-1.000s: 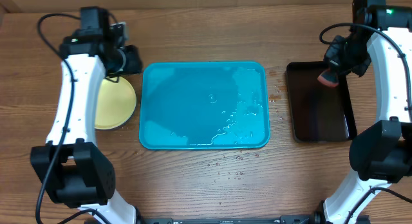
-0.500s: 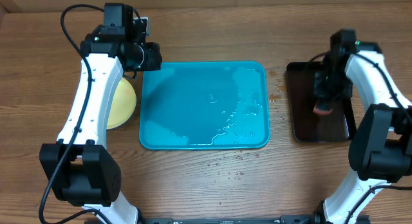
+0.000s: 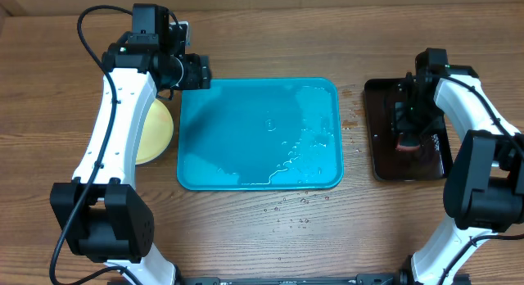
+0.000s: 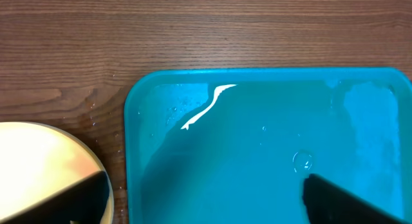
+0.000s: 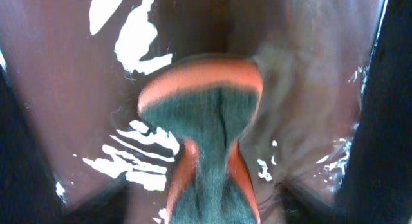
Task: Clean dirty plates on tray and stack at the side
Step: 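Carry sponge with right gripper to the dark tray and lower it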
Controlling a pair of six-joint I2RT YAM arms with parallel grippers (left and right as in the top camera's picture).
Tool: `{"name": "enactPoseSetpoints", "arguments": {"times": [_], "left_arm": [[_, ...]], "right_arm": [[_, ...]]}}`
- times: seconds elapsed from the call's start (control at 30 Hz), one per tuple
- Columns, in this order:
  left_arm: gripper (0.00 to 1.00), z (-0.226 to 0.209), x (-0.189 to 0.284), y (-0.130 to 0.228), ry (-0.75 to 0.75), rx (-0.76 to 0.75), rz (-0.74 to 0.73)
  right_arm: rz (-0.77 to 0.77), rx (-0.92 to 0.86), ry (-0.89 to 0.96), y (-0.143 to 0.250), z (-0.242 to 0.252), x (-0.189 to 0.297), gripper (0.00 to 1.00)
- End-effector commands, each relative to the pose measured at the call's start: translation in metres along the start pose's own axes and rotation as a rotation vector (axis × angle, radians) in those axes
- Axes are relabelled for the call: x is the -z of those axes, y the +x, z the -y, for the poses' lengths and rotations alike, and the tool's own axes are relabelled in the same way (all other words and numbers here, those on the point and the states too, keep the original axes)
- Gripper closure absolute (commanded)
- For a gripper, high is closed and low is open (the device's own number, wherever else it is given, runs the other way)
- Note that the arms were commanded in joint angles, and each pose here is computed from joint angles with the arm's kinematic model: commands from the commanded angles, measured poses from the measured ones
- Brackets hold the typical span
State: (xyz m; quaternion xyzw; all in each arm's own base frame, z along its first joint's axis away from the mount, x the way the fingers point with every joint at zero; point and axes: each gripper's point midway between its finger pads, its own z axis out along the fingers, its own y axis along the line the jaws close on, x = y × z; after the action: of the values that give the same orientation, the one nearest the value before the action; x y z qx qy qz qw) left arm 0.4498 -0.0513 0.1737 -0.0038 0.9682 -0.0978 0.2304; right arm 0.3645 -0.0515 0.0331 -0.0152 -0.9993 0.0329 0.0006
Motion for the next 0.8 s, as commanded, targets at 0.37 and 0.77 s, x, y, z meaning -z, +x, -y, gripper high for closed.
{"name": "enactPoseSetpoints", "arguments": {"times": [0.37,0.77], "left_arm": [[0.00,0.003,0.009,-0.006,0.011,-0.011,0.029],[0.00,0.003,0.009,-0.006,0.011,-0.011,0.029]], "right_arm": [[0.335,-0.030,-0.179,-0.039,-0.020,0.196,0.00],[0.580,0.031,-0.343,0.029,-0.048,0.326,0.00]]}}
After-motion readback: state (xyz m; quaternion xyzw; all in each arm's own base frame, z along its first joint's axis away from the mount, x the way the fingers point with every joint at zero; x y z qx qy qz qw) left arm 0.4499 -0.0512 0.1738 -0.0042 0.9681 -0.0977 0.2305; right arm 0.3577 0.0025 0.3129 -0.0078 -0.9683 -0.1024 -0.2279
